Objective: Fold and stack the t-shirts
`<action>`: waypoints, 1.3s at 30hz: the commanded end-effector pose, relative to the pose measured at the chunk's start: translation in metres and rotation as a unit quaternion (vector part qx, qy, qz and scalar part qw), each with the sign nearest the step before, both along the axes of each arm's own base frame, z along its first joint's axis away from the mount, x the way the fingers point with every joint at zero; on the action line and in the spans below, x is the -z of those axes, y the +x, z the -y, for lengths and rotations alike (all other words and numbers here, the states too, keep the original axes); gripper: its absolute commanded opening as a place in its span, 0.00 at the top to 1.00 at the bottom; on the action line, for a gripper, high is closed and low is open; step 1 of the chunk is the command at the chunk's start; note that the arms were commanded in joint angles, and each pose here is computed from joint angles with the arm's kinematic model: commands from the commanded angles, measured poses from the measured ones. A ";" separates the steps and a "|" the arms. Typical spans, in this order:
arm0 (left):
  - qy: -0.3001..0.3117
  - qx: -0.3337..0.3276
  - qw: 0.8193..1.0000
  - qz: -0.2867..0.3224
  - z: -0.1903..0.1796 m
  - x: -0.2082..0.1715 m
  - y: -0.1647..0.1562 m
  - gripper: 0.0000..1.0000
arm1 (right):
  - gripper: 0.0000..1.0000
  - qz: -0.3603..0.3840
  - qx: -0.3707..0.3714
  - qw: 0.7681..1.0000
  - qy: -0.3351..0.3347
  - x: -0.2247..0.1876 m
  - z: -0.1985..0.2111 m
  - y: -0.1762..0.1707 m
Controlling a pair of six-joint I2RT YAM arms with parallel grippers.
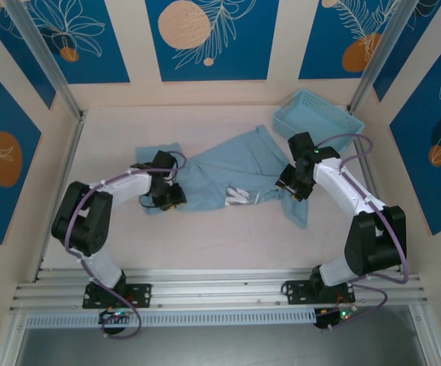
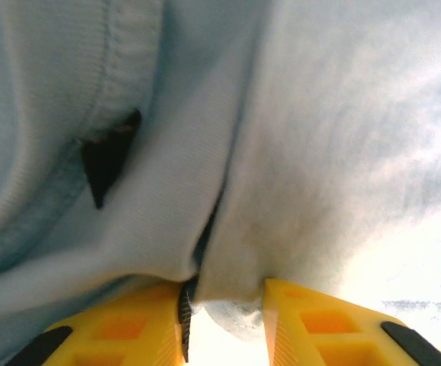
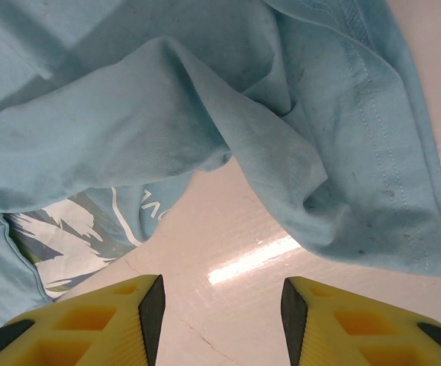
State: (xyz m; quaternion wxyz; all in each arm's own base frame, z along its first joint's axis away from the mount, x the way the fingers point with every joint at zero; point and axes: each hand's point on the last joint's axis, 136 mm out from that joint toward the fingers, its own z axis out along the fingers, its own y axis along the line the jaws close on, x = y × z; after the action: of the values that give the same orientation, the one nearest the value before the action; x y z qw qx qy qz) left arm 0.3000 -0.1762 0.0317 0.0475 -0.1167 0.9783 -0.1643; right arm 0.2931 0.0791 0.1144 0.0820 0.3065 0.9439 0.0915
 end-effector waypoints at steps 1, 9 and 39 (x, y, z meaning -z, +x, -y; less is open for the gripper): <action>-0.002 0.007 1.000 0.006 0.007 -0.015 -0.006 0.77 | 0.54 -0.012 -0.003 1.000 0.002 0.002 0.002 -0.010; 0.022 0.024 0.999 0.004 0.015 -0.022 -0.013 0.99 | 0.55 -0.014 0.006 1.000 0.000 0.005 0.004 -0.011; 0.187 -0.188 0.951 0.157 -0.125 -0.144 -0.081 1.00 | 0.55 -0.165 0.206 0.964 0.026 0.059 0.060 -0.098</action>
State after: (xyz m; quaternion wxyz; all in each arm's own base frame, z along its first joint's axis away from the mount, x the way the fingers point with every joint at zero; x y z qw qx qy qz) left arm 0.2223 -0.0597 0.1809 0.2534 -0.2475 0.9351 -0.0090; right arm 0.2144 0.0148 0.0624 -0.0280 0.4929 0.8678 0.0567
